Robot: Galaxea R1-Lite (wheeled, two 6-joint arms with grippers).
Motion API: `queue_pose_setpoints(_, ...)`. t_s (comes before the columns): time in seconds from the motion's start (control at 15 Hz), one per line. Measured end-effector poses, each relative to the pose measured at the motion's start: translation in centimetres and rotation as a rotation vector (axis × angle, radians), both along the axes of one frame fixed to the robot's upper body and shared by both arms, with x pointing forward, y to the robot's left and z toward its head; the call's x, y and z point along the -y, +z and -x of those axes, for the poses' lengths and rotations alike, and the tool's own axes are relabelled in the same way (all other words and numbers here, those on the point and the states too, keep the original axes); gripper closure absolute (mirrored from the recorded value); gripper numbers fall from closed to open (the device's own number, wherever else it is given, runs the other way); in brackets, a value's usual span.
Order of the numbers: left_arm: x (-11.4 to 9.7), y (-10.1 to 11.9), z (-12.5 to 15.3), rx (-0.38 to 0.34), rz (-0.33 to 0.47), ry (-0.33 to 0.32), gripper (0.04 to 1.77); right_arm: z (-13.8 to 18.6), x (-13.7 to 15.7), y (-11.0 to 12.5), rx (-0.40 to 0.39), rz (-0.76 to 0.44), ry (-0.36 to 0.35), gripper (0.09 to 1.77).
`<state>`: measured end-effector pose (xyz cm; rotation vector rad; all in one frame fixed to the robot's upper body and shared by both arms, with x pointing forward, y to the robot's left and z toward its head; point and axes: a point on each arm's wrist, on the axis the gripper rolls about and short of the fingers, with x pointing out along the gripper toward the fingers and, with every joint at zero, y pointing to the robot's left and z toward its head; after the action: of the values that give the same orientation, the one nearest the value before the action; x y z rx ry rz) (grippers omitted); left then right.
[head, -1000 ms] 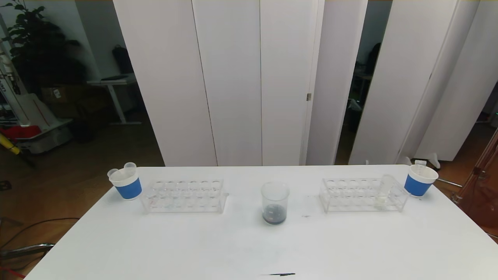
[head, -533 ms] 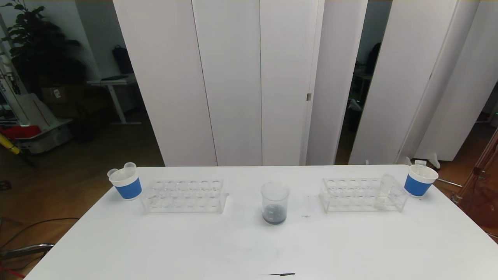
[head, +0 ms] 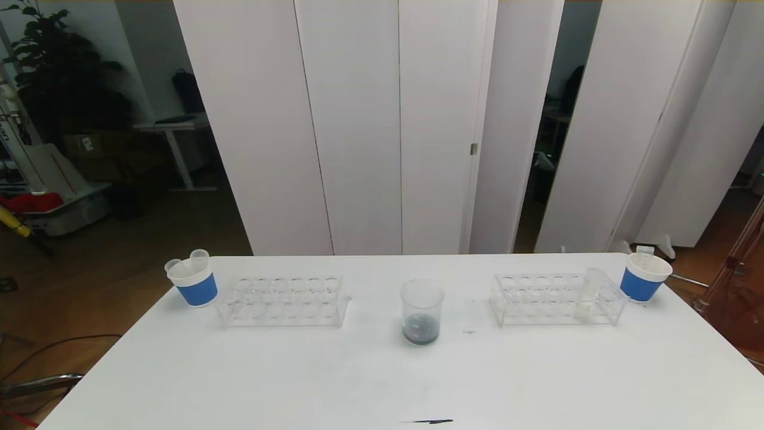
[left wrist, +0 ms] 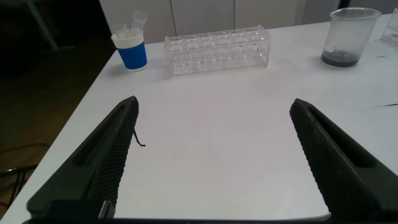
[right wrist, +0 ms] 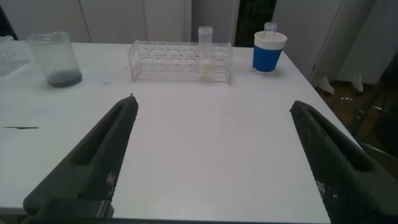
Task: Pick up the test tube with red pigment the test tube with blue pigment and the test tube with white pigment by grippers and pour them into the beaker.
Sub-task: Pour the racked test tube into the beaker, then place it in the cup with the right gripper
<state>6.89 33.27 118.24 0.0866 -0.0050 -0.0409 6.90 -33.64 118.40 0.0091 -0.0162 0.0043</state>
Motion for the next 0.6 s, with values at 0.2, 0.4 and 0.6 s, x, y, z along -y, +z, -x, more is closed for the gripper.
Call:
queue_pose_setpoints(0.2, 0.0, 0.0, 0.0, 0.0, 0.0, 0.0, 0.07, 0.0, 0.0, 0.0, 0.0, 0.0, 0.0, 0.11)
queue_pose_setpoints(0.4, 0.0, 0.0, 0.0, 0.0, 0.0, 0.0, 0.07, 0.0, 0.0, -0.06, -0.006, 0.006, -0.001, 0.11)
queue_pose_setpoints(0.6, 0.0, 0.0, 0.0, 0.0, 0.0, 0.0, 0.07, 0.0, 0.0, -0.07, -0.007, -0.002, -0.005, 0.11)
